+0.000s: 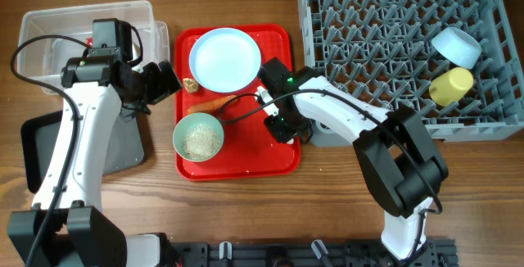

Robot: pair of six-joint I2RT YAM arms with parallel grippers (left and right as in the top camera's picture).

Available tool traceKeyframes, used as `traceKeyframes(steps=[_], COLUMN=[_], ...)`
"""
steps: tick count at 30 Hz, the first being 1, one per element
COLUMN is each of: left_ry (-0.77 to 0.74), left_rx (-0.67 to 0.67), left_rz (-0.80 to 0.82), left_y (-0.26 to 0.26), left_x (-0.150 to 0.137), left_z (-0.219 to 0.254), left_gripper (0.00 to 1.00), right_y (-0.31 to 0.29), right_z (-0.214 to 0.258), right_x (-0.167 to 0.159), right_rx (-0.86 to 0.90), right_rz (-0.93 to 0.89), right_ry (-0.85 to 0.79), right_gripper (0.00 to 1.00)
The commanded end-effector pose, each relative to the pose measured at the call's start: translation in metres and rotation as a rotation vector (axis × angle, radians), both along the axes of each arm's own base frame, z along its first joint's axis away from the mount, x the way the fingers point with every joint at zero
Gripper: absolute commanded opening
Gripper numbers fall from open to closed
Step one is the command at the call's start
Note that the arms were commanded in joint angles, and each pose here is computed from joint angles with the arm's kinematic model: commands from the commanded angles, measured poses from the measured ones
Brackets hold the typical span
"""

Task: Sort waste into correct bins and load items into the dishwasher rack
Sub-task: 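Grasp the white spoon with the right gripper and lift it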

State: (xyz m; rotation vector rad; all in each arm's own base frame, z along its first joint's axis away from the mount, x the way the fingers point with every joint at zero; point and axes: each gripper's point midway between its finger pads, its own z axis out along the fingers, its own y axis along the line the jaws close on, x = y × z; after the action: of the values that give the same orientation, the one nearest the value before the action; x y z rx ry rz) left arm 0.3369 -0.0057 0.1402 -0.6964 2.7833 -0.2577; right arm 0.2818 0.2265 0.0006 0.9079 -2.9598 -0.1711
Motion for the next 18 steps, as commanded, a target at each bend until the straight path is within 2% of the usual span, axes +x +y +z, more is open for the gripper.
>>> traceKeyframes(steps=[1, 5, 8, 13, 18], left_ry=[-0.023, -0.023, -0.023, -0.023, -0.023], left_rx=[-0.010, -0.010, -0.010, -0.010, -0.010], left_rz=[0.008, 0.008, 0.008, 0.008, 0.008], left_y=[-0.001, -0.001, -0.001, -0.001, -0.001], left_x=[0.001, 0.001, 0.001, 0.001, 0.001], left_z=[0.008, 0.008, 0.008, 0.008, 0.008], left_gripper=[0.96, 0.96, 0.96, 0.96, 0.96], right_y=[-0.006, -0.006, -0.005, 0.002, 0.015], right_z=[-0.010, -0.010, -0.010, -0.005, 0.028], right_x=[-0.003, -0.003, -0.004, -0.005, 0.014], right_rx=[-0.037, -0.037, -0.033, 0.004, 0.068], right_rz=[-0.002, -0.002, -0.002, -0.033, -0.058], right_ry=[0.016, 0.016, 0.020, 0.036, -0.051], right_gripper=[0.16, 0.12, 0.04, 0.04, 0.04])
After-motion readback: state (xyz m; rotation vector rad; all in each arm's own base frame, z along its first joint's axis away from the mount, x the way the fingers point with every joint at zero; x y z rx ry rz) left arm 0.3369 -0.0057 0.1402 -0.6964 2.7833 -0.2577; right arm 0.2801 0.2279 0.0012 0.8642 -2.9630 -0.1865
